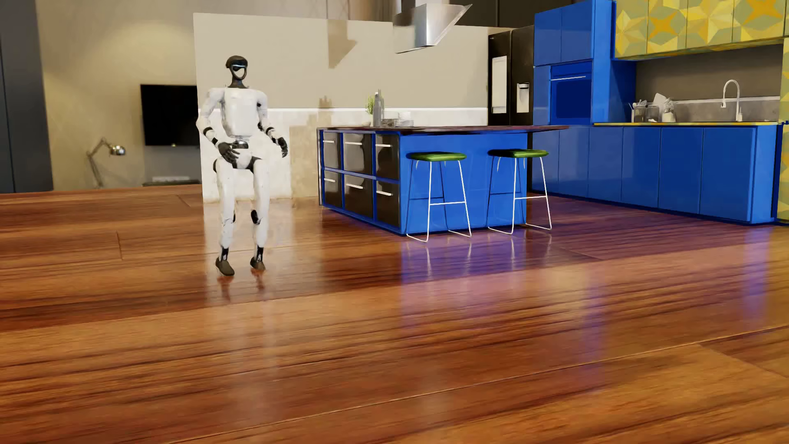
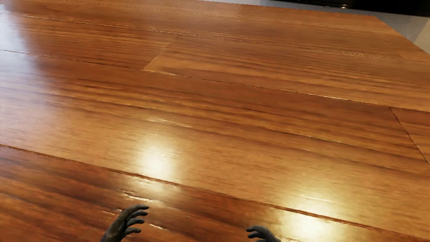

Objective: Reach

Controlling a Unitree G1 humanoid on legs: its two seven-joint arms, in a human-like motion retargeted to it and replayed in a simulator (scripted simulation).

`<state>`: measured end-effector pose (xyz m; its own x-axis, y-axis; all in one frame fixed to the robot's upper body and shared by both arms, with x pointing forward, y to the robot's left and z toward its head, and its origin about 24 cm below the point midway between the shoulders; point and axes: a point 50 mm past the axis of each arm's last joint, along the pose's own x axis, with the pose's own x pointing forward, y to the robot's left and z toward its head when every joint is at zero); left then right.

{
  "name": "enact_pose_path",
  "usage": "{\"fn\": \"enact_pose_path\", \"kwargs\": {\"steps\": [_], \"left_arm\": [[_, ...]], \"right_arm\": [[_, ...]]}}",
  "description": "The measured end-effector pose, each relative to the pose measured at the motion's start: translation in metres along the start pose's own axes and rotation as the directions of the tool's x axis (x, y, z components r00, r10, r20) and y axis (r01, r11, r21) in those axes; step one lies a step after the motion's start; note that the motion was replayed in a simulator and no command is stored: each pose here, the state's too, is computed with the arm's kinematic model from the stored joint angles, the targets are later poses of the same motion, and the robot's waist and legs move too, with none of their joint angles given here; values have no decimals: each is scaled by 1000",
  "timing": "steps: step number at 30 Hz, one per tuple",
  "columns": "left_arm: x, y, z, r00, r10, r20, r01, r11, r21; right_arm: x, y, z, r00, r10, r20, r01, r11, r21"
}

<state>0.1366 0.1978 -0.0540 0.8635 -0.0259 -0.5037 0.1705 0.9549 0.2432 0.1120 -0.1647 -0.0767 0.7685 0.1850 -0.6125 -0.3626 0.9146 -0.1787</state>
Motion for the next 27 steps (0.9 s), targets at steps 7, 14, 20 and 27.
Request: {"fn": "enact_pose_path", "kwargs": {"steps": [7, 14, 20, 27], "left_arm": [[1, -1, 0, 1000, 4, 1, -4, 1000, -8], [2, 0, -1, 1000, -6, -7, 7, 1000, 9], [32, -3, 27, 995, -52, 79, 47, 997, 65], [84, 2, 125, 938, -96, 332, 36, 983, 183]], "right_arm": [[3, 0, 5, 1000, 13, 20, -13, 1000, -19], [5, -13, 6, 999, -32, 21, 32, 999, -21], [30, -32, 36, 993, -44, 105, 54, 994, -96], [68, -58, 126, 945, -6, 326, 101, 956, -276]]}}
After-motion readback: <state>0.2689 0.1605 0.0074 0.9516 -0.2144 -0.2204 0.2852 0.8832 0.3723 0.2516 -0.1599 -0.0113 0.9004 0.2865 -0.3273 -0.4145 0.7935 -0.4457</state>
